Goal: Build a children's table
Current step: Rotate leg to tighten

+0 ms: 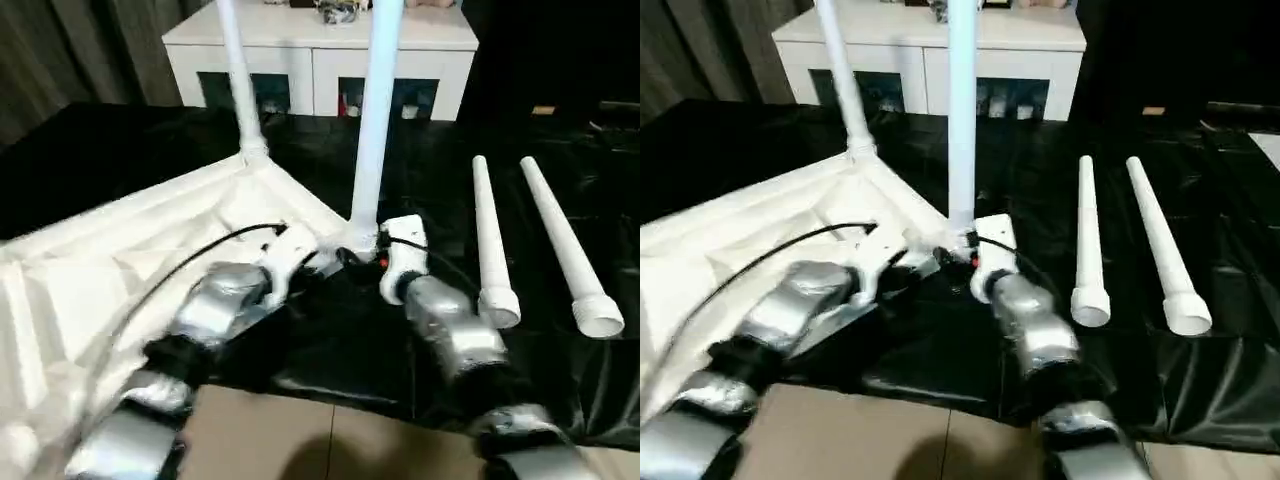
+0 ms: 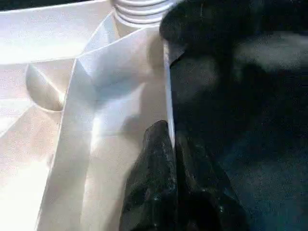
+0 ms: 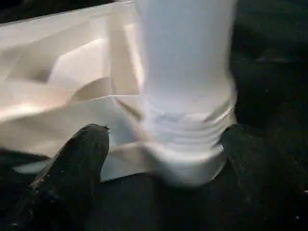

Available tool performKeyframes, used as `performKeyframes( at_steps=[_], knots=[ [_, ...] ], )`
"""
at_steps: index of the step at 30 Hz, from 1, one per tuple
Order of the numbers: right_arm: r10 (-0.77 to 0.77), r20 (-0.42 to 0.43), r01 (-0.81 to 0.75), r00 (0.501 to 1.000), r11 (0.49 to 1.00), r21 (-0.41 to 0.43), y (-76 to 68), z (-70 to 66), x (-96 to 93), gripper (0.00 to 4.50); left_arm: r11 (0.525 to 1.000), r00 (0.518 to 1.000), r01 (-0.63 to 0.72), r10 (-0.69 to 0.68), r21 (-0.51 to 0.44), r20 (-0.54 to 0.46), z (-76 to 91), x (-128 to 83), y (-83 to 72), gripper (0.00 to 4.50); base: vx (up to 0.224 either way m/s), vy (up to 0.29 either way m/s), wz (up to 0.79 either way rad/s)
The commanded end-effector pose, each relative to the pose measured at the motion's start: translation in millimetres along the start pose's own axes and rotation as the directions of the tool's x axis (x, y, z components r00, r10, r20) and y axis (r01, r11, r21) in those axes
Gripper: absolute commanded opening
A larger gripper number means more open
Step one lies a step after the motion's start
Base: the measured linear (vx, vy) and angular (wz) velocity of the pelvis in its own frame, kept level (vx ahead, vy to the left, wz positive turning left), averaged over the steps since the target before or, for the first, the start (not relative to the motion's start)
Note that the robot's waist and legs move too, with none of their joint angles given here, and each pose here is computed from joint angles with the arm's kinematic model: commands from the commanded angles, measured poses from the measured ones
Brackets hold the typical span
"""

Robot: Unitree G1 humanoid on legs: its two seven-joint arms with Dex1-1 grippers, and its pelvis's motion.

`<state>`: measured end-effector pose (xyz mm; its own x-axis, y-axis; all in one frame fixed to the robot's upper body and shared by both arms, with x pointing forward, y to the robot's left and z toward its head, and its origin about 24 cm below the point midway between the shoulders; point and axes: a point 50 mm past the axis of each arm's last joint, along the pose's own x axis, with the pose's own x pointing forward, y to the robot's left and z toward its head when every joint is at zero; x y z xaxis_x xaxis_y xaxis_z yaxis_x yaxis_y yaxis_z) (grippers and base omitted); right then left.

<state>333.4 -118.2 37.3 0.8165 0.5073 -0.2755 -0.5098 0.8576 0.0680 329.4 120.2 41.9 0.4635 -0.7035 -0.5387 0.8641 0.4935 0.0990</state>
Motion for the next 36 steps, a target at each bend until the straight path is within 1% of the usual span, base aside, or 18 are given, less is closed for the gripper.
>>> performKeyframes(
  at_steps=[1, 2, 3, 5, 7, 9, 11, 13, 17, 19, 21, 22, 24, 26, 28, 32, 34, 36],
  knots=[
    [0.091, 0.015, -0.090, 0.996, 0.995, -0.032, 4.0, 8.0, -3.1, 4.11, 0.986, 0.988, 0.155, -0.155, 0.057, -0.003, -3.5, 2, -15.7, 0.00, 0.000, 0.000, 0.00],
    [0.093, 0.014, -0.092, 0.996, 0.995, -0.034, 3.7, 8.0, -3.5, 4.11, 0.986, 0.987, 0.159, -0.160, 0.058, -0.002, -3.5, 2, -15.9, 0.00, 0.000, 0.000, 0.00],
    [0.150, -0.005, -0.150, 0.989, 0.984, -0.097, -1.9, 8.2, -13.3, 4.11, 0.971, 0.973, 0.229, -0.229, 0.076, -0.007, -5.6, -5, -18.9, 0.00, 0.000, 0.000, 0.00],
    [0.190, -0.023, -0.191, 0.982, 0.974, -0.126, -4.9, 8.1, -19.9, 4.11, 0.960, 0.964, 0.265, -0.264, 0.091, -0.016, -6.9, -9, -19.9, 0.00, 0.000, 0.000, 0.00],
    [0.266, -0.059, -0.272, 0.962, 0.947, -0.169, -7.8, 7.7, -31.1, 4.11, 0.937, 0.946, 0.326, -0.324, 0.124, -0.037, -8.6, -16, -21.8, 0.00, 0.000, 0.000, 0.00],
    [0.378, -0.106, -0.392, 0.920, 0.902, -0.182, -5.1, 5.7, -43.4, 4.11, 0.915, 0.926, 0.378, -0.376, 0.144, -0.038, -7.6, -23, -23.6, 0.00, 0.000, 0.000, 0.00],
    [0.434, -0.142, -0.455, 0.890, 0.870, -0.190, -1.4, 3.5, -48.8, 4.11, 0.904, 0.916, 0.399, -0.399, 0.151, -0.033, -6.3, -26, -24.0, 0.00, 0.000, 0.000, 0.00],
    [0.473, -0.174, -0.501, 0.864, 0.843, -0.196, 2.9, -0.3, -51.1, 4.11, 0.905, 0.918, 0.394, -0.394, 0.158, -0.034, -5.4, -27, -21.5, 0.00, 0.000, 0.000, 0.00],
    [0.464, -0.179, -0.494, 0.867, 0.846, -0.202, 4.2, -1.5, -48.4, 4.11, 0.907, 0.922, 0.387, -0.385, 0.165, -0.041, -4.9, -28, -18.6, 0.00, 0.000, 0.000, 0.00],
    [0.452, -0.168, -0.479, 0.876, 0.856, -0.195, 4.0, 0.0, -46.0, 3.85, 0.907, 0.922, 0.387, -0.385, 0.167, -0.041, -4.2, -28, -18.0, 0.00, 0.000, 0.000, 0.00],
    [0.455, -0.166, -0.482, 0.875, 0.856, -0.189, 4.5, 1.1, -46.1, 3.85, 0.906, 0.921, 0.389, -0.388, 0.168, -0.040, -3.8, -29, -18.0, 0.00, 0.000, 0.000, 0.00],
    [0.457, -0.167, -0.483, 0.874, 0.855, -0.189, 4.6, 1.3, -46.2, 3.66, 0.906, 0.921, 0.389, -0.388, 0.168, -0.039, -3.6, -29, -18.0, 0.00, 0.000, 0.000, 0.00],
    [0.460, -0.175, -0.488, 0.871, 0.852, -0.188, 4.7, 0.4, -46.0, 3.46, 0.906, 0.921, 0.388, -0.387, 0.169, -0.038, -3.2, -28, -17.7, 0.00, 0.000, 0.000, 0.00],
    [0.455, -0.184, -0.486, 0.871, 0.853, -0.190, 4.3, -1.4, -45.7, 3.42, 0.907, 0.922, 0.387, -0.386, 0.169, -0.037, -3.2, -28, -17.6, 0.00, 0.000, 0.000, 0.00],
    [0.453, -0.187, -0.484, 0.872, 0.854, -0.188, 4.6, -2.9, -45.3, 3.05, 0.907, 0.922, 0.386, -0.386, 0.169, -0.037, -3.5, -28, -17.8, 0.00, 0.000, 0.000, 0.00],
    [0.449, -0.199, -0.483, 0.871, 0.855, -0.189, 5.7, -5.9, -44.9, 2.92, 0.908, 0.923, 0.385, -0.384, 0.167, -0.039, -3.9, -28, -17.2, 0.00, 0.000, 0.000, 0.00],
    [0.408, -0.197, -0.441, 0.892, 0.880, -0.177, 4.3, -9.4, -42.1, 2.75, 0.912, 0.925, 0.378, -0.376, 0.160, -0.045, -5.9, -29, -16.4, 0.00, 0.000, 0.000, 0.00],
    [0.346, -0.188, -0.377, 0.919, 0.910, -0.169, 1.6, -11.4, -38.1, 2.73, 0.920, 0.932, 0.363, -0.360, 0.148, -0.048, -7.6, -28, -15.4, 0.00, 0.000, 0.000, 0.00]
  ],
)
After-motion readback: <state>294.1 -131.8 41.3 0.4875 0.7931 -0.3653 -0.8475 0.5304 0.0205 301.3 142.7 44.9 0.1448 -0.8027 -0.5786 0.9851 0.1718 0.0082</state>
